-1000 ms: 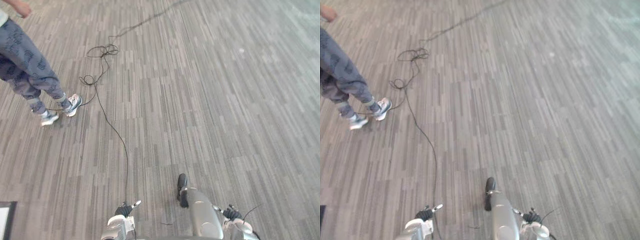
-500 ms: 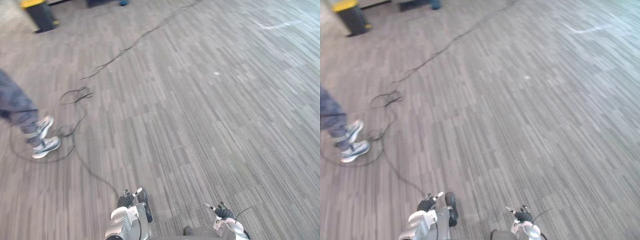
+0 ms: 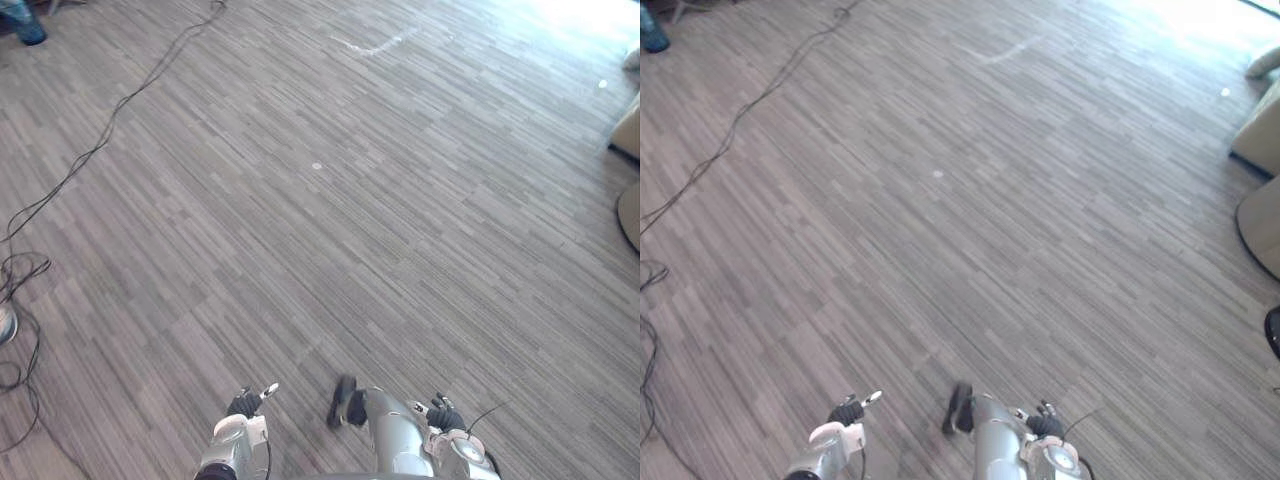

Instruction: Pick up cushions and gather them together orderly.

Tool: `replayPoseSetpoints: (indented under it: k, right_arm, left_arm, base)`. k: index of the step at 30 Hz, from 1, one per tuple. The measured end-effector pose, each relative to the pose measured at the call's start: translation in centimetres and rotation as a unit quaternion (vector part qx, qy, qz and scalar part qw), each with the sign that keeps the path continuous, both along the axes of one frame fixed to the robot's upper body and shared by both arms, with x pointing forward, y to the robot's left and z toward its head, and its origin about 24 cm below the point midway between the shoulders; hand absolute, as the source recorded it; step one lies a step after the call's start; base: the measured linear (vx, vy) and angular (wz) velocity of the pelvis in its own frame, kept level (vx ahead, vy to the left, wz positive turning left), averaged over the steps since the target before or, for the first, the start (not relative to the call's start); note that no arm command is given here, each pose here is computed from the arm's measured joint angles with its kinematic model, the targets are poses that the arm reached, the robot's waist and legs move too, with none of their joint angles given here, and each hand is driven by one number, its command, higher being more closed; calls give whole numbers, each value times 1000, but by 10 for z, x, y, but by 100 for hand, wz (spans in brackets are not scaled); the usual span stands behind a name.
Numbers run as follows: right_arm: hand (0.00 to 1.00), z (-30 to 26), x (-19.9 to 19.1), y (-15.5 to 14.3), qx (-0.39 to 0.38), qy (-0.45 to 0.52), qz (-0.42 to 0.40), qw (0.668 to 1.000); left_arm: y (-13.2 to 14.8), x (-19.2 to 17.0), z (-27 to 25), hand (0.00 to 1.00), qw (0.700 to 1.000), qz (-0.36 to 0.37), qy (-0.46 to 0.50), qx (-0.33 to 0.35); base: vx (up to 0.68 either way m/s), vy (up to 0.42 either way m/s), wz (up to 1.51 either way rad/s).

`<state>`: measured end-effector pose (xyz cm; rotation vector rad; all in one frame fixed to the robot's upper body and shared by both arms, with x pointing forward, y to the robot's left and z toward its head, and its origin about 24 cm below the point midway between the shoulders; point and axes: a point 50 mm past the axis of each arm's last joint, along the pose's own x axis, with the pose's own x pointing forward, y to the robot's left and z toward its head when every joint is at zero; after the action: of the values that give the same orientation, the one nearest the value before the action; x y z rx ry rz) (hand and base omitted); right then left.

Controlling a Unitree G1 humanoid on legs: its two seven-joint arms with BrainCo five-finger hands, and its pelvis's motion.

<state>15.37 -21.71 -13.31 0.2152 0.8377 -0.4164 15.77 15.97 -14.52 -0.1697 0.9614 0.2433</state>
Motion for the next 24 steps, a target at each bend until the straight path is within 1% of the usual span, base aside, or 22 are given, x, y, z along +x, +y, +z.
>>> replayPoseSetpoints:
  k: [1,5,7,11,15,17,18,21,22,23,24]
  right_arm:
    - [0,0,-1,2,6,-3,-11,1000]
    - [0,-2,-4,17,17,1,11,1000]
    - [0,-4,-7,21,23,6,9,1000]
    - [0,-6,-9,23,29,13,7,999]
    - [0,-11,-18,19,26,33,7,999]
    - [0,-15,-27,23,33,51,6,998]
    - [0,-18,-35,26,37,60,5,997]
    - [0,-18,-30,28,39,59,14,997]
    - [0,-17,-27,26,36,54,12,998]
    - [0,-16,-26,23,30,53,19,998]
    - [0,-12,-16,23,18,43,45,998]
  left_arm:
    - [-1,-1,-1,0,1000,0,3,-2]
    - [-8,2,3,0,1000,7,-15,-18]
    - [-4,3,5,0,999,30,-23,-20]
    - [-2,7,9,0,998,32,-45,-16]
    - [-1,1,7,0,999,33,-41,-13]
    - [4,-3,5,0,999,35,-34,-8]
    - [10,-7,2,0,999,33,-19,1]
    - [18,-9,0,0,1000,19,-4,14]
    - [19,-15,-4,0,1000,3,18,20]
    - [19,-17,-4,0,1000,0,20,23]
    - [22,-18,-5,0,999,-15,24,32]
  base:
    - [526,-162,-6]
    - [463,-98,-28]
    - [374,-32,-55]
    - [360,58,-90]
    - [542,293,-109]
    - [666,450,-141]
    - [506,289,-94]
    - [569,377,-82]
    - [374,212,-31]
    - [626,354,-59]
    - [518,283,-54]
